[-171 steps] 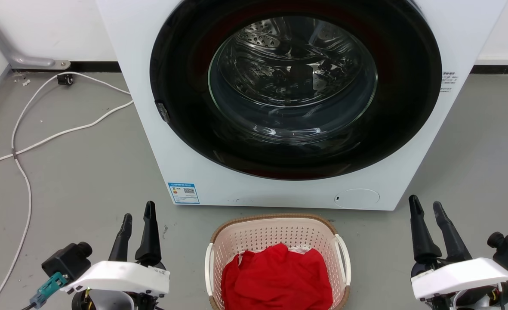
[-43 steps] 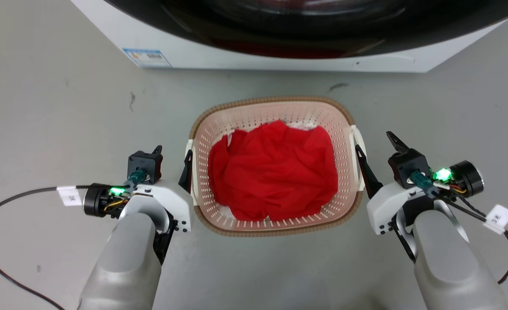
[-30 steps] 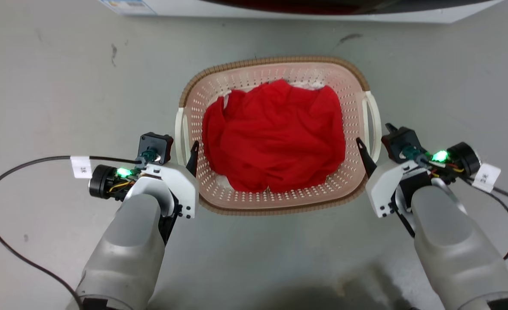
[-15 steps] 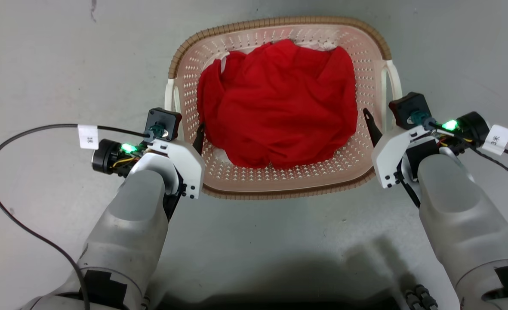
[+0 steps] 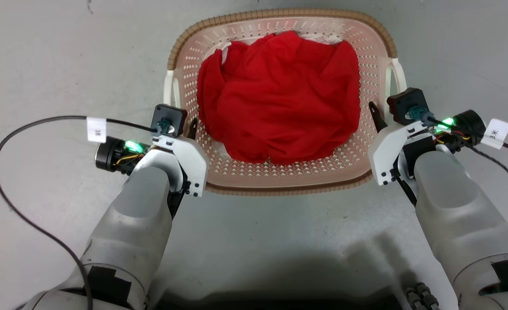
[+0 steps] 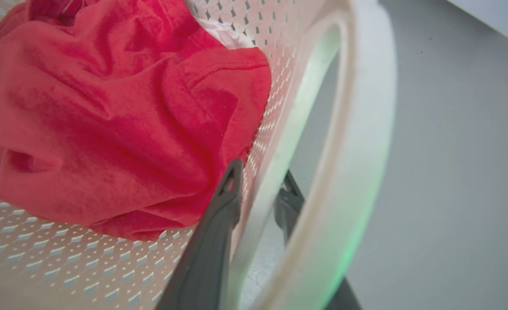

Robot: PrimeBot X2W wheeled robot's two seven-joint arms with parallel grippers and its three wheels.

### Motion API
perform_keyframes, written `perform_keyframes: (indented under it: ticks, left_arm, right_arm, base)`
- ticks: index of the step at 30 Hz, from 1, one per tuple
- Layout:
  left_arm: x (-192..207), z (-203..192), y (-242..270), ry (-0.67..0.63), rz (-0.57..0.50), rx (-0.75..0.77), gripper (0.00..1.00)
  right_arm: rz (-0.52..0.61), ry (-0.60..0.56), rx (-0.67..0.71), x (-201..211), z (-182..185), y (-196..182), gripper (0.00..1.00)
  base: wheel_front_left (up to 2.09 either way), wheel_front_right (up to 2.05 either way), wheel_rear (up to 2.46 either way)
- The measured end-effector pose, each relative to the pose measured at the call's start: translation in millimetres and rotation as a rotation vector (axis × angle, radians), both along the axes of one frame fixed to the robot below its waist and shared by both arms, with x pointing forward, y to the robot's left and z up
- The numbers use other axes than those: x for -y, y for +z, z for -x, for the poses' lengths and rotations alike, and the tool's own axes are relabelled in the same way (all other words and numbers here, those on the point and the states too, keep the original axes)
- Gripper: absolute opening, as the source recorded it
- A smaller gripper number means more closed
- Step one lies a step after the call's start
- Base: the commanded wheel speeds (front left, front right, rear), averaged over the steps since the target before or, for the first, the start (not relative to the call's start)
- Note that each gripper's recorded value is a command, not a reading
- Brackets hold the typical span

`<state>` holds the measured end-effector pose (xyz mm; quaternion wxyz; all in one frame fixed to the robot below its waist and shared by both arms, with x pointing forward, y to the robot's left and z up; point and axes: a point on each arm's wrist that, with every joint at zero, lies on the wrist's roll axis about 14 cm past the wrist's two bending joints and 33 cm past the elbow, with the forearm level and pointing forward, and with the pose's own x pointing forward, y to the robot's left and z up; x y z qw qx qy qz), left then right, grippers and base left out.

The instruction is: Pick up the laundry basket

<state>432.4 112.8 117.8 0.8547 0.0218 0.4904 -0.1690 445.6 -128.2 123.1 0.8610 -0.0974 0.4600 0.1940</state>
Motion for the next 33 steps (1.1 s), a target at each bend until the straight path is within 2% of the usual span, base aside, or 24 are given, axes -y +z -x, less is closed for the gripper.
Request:
perform_keyframes:
  ticks: [6,33]
  left_arm:
    - [0.4,0.0,14.1,0.004,0.001,0.008,0.00]
    - [0.2,66.0,113.8,-0.017,-0.020,-0.002,0.00]
  right_arm:
    - [0.008,0.011,-0.008,0.5,4.2,12.8,0.00]
    - [0.024,0.044,-0.044,-8.4,72.3,117.2,0.00]
  base:
    - [0.00,0.00,0.00]
    - [0.00,0.00,0.00]
